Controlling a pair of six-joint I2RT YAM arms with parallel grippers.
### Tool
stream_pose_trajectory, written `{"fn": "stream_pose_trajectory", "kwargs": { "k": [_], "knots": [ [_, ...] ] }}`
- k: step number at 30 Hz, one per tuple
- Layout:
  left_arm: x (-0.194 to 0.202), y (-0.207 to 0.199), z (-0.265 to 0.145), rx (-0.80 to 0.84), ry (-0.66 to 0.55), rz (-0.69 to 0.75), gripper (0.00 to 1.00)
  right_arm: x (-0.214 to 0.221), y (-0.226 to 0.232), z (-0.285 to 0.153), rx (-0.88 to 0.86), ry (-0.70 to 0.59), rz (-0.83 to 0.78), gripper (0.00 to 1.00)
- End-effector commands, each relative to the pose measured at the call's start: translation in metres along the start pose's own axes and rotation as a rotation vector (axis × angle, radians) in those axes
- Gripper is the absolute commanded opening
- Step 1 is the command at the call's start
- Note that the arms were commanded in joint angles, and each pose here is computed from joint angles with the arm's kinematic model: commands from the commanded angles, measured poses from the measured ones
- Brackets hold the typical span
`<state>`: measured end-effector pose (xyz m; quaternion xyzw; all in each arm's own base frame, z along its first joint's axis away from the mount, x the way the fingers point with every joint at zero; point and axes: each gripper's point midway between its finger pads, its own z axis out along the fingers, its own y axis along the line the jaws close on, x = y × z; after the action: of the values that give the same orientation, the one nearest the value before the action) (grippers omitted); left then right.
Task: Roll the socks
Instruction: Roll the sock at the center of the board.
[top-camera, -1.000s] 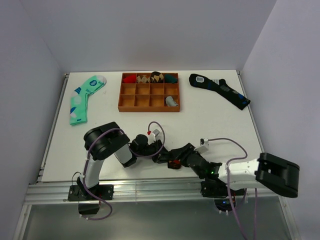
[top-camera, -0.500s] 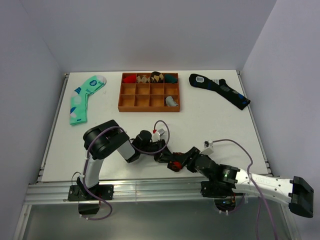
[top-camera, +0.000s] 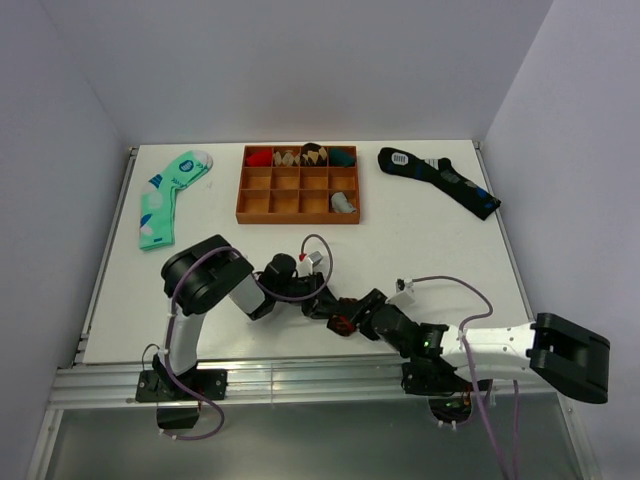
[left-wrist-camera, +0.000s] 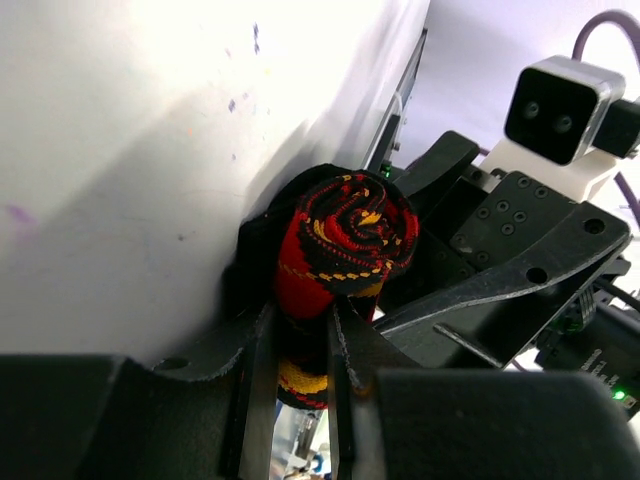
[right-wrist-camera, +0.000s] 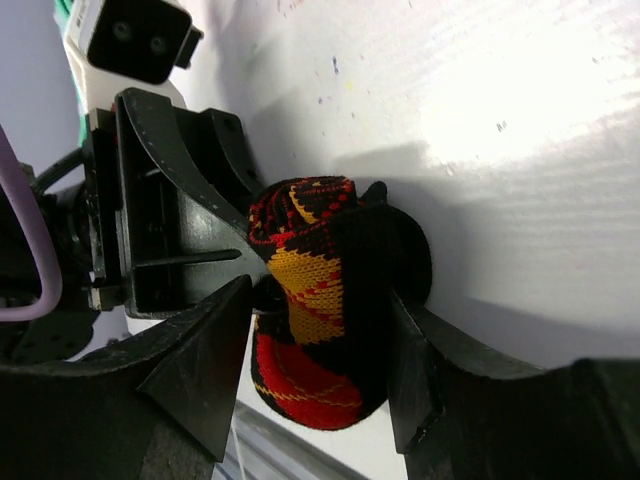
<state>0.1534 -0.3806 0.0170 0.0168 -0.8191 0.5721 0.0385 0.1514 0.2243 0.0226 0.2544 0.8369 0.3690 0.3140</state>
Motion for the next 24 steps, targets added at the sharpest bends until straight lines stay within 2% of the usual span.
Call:
{"fn": "stream_pose_trajectory", "kwargs": {
  "k": [1, 10, 13, 15, 16, 19, 21, 24],
  "knots": [
    [0.039, 0.127, -0.006, -0.439, 0.012, -0.192, 0.0, 0.036, -0.088, -0.022, 0.096, 0.193, 0.006, 0.59],
    [0.054, 0.135, 0.002, -0.452, 0.059, -0.198, 0.0, 0.034, -0.056, -0.017, -0.023, 0.175, 0.051, 0.55],
    [0.06, 0.135, 0.005, -0.444, 0.08, -0.198, 0.0, 0.035, -0.052, -0.016, -0.037, 0.179, 0.063, 0.53],
    [0.063, 0.137, 0.005, -0.443, 0.087, -0.205, 0.0, 0.034, -0.066, -0.019, 0.005, 0.177, 0.058, 0.51],
    [0.064, 0.138, 0.005, -0.443, 0.091, -0.206, 0.0, 0.032, -0.051, -0.021, -0.052, 0.177, 0.086, 0.5],
    [0.065, 0.138, 0.006, -0.439, 0.098, -0.205, 0.0, 0.031, -0.054, -0.021, -0.046, 0.167, 0.068, 0.48],
    [0.065, 0.136, 0.007, -0.433, 0.101, -0.2, 0.0, 0.029, -0.048, -0.021, -0.072, 0.159, 0.07, 0.44],
    [0.065, 0.134, 0.007, -0.428, 0.105, -0.195, 0.0, 0.031, -0.053, -0.017, -0.046, 0.159, 0.043, 0.33]
  ]
}}
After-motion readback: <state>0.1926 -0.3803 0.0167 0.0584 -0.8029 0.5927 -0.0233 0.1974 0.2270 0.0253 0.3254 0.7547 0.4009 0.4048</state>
